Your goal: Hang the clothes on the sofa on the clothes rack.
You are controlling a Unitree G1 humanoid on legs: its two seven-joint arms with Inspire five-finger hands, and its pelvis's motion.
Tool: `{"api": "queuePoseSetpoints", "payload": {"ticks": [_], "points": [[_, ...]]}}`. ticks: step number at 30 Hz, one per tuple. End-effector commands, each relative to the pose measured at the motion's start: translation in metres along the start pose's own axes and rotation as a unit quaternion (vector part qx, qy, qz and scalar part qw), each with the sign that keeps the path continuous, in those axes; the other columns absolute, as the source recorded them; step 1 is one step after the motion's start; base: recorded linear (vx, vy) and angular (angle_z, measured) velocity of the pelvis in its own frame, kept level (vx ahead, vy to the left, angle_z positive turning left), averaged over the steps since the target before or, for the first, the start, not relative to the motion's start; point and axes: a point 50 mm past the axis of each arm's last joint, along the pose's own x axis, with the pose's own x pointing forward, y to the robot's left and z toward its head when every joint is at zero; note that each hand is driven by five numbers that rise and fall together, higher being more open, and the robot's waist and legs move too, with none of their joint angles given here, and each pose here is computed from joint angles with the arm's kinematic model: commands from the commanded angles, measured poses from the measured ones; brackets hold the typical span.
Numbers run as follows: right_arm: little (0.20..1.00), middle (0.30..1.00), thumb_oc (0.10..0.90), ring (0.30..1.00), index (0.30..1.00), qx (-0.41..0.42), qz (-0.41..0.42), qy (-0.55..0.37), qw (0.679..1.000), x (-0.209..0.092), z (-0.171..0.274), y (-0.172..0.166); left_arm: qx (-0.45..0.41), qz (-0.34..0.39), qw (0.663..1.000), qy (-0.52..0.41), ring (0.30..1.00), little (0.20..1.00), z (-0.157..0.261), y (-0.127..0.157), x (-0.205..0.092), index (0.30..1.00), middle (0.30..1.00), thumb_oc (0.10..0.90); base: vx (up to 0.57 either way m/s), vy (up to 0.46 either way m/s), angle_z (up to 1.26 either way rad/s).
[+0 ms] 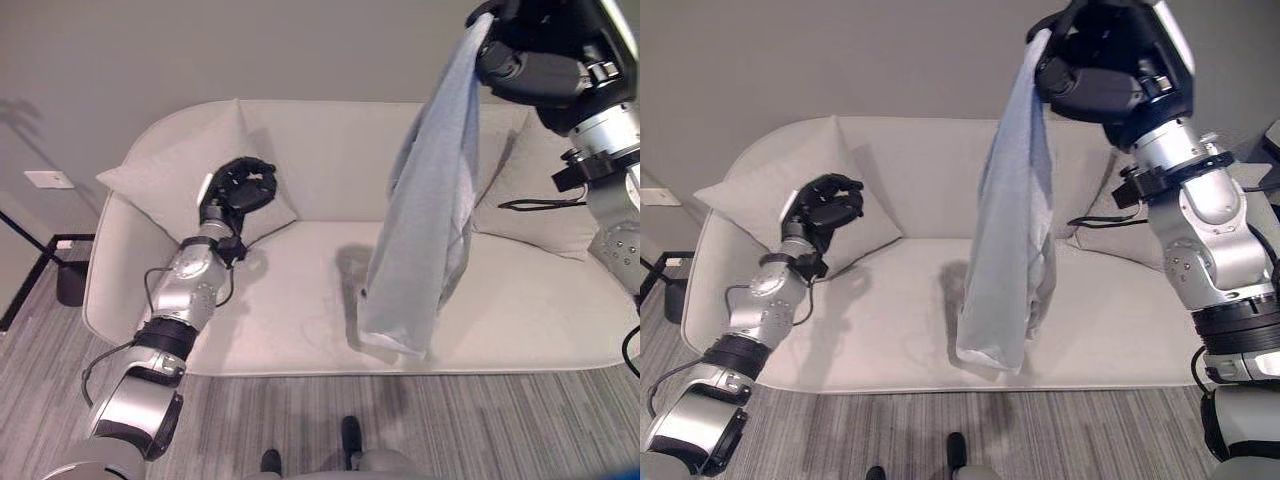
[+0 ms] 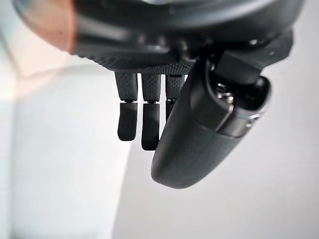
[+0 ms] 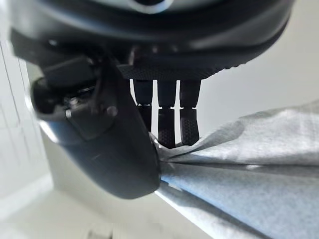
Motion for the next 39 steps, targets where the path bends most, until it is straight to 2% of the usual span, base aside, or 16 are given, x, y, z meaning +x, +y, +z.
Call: {"api": "queuePoseSetpoints", "payload": {"ticks": [1,2,5,6,10,11,12,13,14,18,21,32,39], "points": [[0.300,0.300,0.400,0.300,0.300,0.020,0.032,-0.175,0.984,0.027,0.070,0.008,0.010,-0.120,0.993,-0.008,0.900,0.900,0.008,-0.041,0.014,0.900,0.900,0.800,0.00,0.000,0.00],[0.300,0.300,0.400,0.300,0.300,0.022,0.055,-0.193,0.979,0.033,0.080,0.017,0.018,-0.157,0.987,0.039,0.900,0.900,-0.011,-0.052,0.013,0.900,0.900,0.800,0.00,0.000,0.00],[0.300,0.300,0.400,0.300,0.300,0.025,0.079,-0.215,0.973,0.039,0.091,0.030,0.024,-0.177,0.982,0.068,0.900,0.900,-0.023,-0.061,0.014,0.900,0.900,0.800,-0.04,-0.003,-0.07],[0.300,0.300,0.400,0.300,0.300,0.023,0.110,-0.247,0.963,0.042,0.104,0.046,0.017,-0.188,0.978,0.089,0.900,0.900,-0.031,-0.069,0.015,0.900,0.900,0.800,-0.05,-0.010,-0.15],[0.300,0.300,0.400,0.300,0.300,0.016,0.146,-0.282,0.948,0.045,0.122,0.064,0.020,-0.204,0.973,0.105,0.900,0.900,-0.036,-0.078,0.017,0.900,0.900,0.800,-0.07,-0.009,-0.24],[0.300,0.300,0.400,0.300,0.300,0.009,0.173,-0.311,0.934,0.044,0.135,0.078,0.023,-0.209,0.971,0.111,0.900,0.900,-0.038,-0.079,0.018,0.900,0.900,0.800,-0.10,-0.013,-0.24],[0.300,0.300,0.400,0.300,0.300,0.004,0.197,-0.335,0.921,0.043,0.145,0.090,0.002,-0.215,0.971,0.106,0.900,0.900,-0.036,-0.083,0.019,0.900,0.900,0.800,-0.10,-0.013,-0.37],[0.300,0.300,0.400,0.300,0.300,0.004,0.198,-0.335,0.921,0.043,0.145,0.091,0.002,-0.214,0.971,0.105,0.900,0.900,-0.036,-0.083,0.019,0.900,0.900,0.800,-0.06,-0.010,-0.45],[0.300,0.300,0.400,0.300,0.300,-0.007,0.223,-0.361,0.905,0.037,0.155,0.104,-0.045,-0.227,0.969,0.087,0.900,0.900,-0.031,-0.092,0.018,0.900,0.900,0.800,-0.01,-0.003,-0.42],[0.300,0.300,0.400,0.300,0.300,-0.014,0.221,-0.370,0.902,0.039,0.160,0.104,-0.124,-0.249,0.959,0.050,0.900,0.900,-0.018,-0.109,0.015,0.900,0.900,0.800,0.01,-0.009,-0.10],[0.300,0.300,0.400,0.300,0.300,-0.018,0.230,-0.373,0.899,0.035,0.162,0.104,-0.138,-0.257,0.956,0.039,0.900,0.900,-0.014,-0.108,0.014,0.900,0.900,0.800,0.01,-0.007,0.01],[0.300,0.300,0.400,0.300,0.300,-0.023,0.230,-0.374,0.898,0.033,0.166,0.098,-0.184,-0.198,0.963,0.021,0.900,0.900,-0.017,-0.082,0.014,0.900,0.900,0.800,0.01,-0.005,0.01],[0.300,0.300,0.400,0.300,0.300,-0.028,0.223,-0.372,0.900,0.036,0.171,0.093,-0.185,-0.228,0.955,0.037,0.900,0.900,-0.023,-0.088,0.008,0.900,0.900,0.800,0.00,0.000,0.01]]}}
